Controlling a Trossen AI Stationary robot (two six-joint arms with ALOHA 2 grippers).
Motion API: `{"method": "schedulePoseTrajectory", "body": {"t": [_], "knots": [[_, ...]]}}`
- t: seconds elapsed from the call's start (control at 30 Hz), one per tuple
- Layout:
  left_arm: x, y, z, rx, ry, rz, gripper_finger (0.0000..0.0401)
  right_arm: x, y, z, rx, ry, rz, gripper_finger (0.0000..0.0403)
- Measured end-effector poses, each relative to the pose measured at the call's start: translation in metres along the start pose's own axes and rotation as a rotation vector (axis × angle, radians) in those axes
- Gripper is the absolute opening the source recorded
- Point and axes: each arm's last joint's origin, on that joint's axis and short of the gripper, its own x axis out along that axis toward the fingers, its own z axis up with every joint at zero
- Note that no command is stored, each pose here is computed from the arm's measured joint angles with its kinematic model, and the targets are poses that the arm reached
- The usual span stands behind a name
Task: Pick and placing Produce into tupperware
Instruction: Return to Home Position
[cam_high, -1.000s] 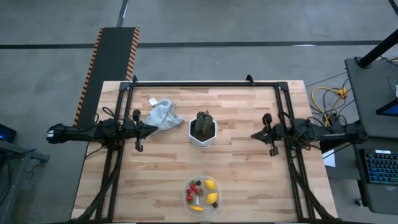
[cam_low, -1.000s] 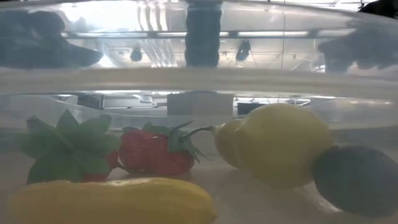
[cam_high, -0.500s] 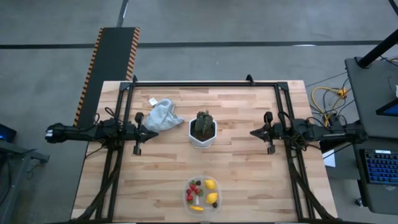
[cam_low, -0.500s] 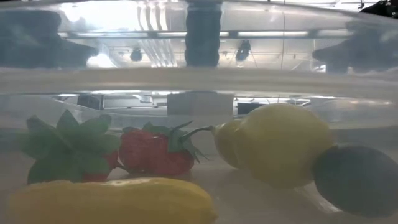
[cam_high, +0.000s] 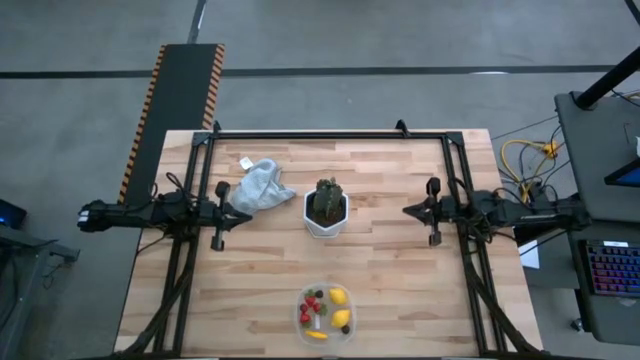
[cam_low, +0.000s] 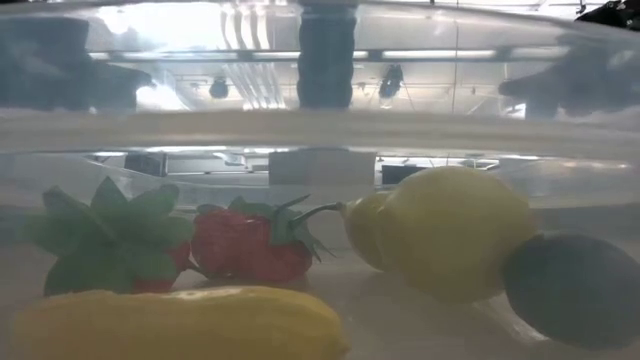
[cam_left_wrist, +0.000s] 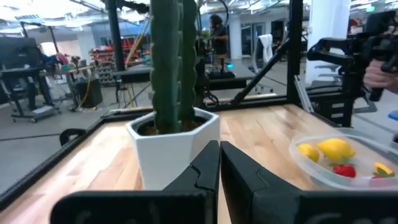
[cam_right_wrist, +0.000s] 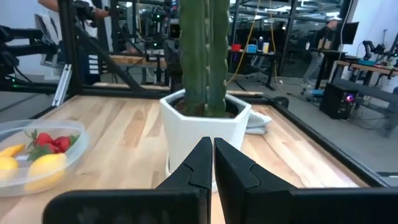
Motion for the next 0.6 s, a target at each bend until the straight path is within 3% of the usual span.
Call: {"method": "schedulePoseTrajectory", "body": {"t": [0.6], "knots": [[0.0009,-0.0008,-0.0014,0.017,0.011,-0.024,0.0,-0.0029,-0.0008,0.009,0.006,0.021,0.011,0.0009]]}}
